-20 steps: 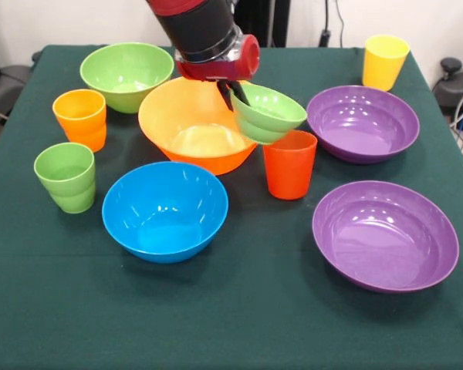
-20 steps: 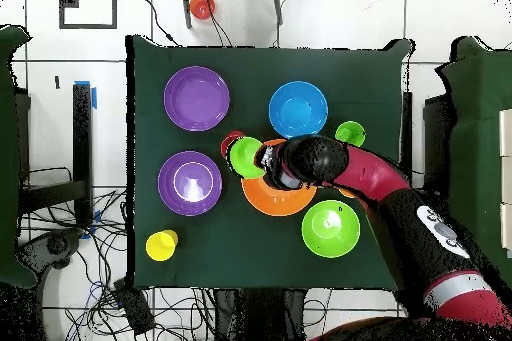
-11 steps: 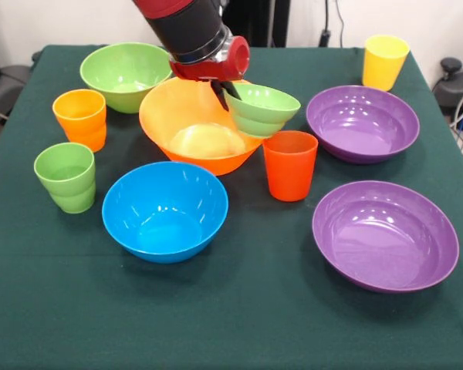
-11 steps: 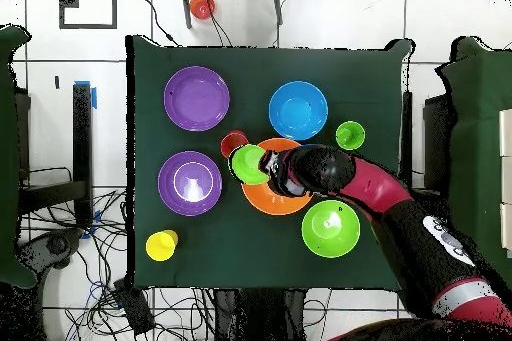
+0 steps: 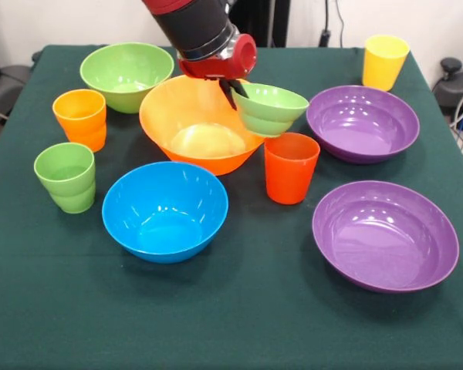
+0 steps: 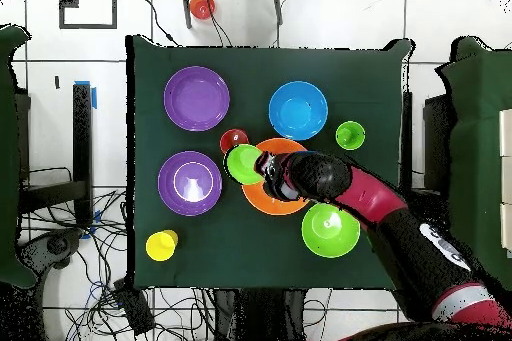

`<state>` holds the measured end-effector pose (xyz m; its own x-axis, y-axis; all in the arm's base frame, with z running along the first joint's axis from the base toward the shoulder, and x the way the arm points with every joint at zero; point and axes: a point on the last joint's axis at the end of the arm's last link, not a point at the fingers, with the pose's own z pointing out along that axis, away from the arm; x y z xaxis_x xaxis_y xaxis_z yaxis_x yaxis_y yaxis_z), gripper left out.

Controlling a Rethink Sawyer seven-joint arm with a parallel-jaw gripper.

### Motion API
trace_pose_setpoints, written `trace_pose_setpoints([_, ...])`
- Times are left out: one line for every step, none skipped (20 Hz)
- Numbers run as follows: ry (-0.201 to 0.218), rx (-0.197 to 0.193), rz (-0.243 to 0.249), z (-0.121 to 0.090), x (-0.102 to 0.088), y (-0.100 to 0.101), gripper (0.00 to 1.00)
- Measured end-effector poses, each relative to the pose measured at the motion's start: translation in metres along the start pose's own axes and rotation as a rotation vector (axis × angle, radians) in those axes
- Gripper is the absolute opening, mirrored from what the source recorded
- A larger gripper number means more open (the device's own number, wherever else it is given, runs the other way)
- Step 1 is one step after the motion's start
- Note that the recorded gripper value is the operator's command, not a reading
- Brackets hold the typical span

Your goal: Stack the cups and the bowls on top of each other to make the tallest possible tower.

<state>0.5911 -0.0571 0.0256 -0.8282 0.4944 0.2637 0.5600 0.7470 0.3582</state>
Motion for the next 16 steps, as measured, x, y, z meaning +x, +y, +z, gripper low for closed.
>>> trace_pose_setpoints([0.000, -0.002, 0.001, 0.000, 0.001, 0.001, 0.00])
trace_pose_setpoints([0.000, -0.006, 0.004, 0.001, 0.002, 0.002, 0.00])
trace_pose_setpoints([0.000, -0.012, 0.008, 0.001, 0.003, 0.004, 0.00])
trace_pose_setpoints([0.000, -0.027, 0.014, 0.003, 0.007, 0.009, 0.00])
trace_pose_setpoints([0.000, -0.034, 0.017, 0.004, 0.008, 0.012, 0.00])
trace_pose_setpoints([0.000, -0.039, 0.019, 0.004, 0.009, 0.014, 0.00])
trace_pose_setpoints([-0.001, -0.043, 0.022, 0.005, 0.009, 0.015, 0.00])
trace_pose_setpoints([-0.003, -0.050, 0.027, 0.005, 0.010, 0.018, 0.00])
trace_pose_setpoints([-0.004, -0.055, 0.030, 0.005, 0.010, 0.020, 0.00])
trace_pose_setpoints([-0.006, -0.060, 0.034, 0.005, 0.011, 0.021, 0.00])
trace_pose_setpoints([-0.006, -0.067, 0.040, 0.005, 0.011, 0.024, 0.00])
trace_pose_setpoints([-0.006, -0.071, 0.045, 0.005, 0.011, 0.025, 0.00])
trace_pose_setpoints([-0.005, -0.077, 0.050, 0.005, 0.011, 0.027, 0.00])
trace_pose_setpoints([-0.004, -0.083, 0.055, 0.005, 0.012, 0.029, 0.00])
trace_pose_setpoints([-0.003, -0.086, 0.056, 0.005, 0.012, 0.030, 0.00])
trace_pose_setpoints([-0.003, -0.088, 0.056, 0.006, 0.012, 0.031, 0.00])
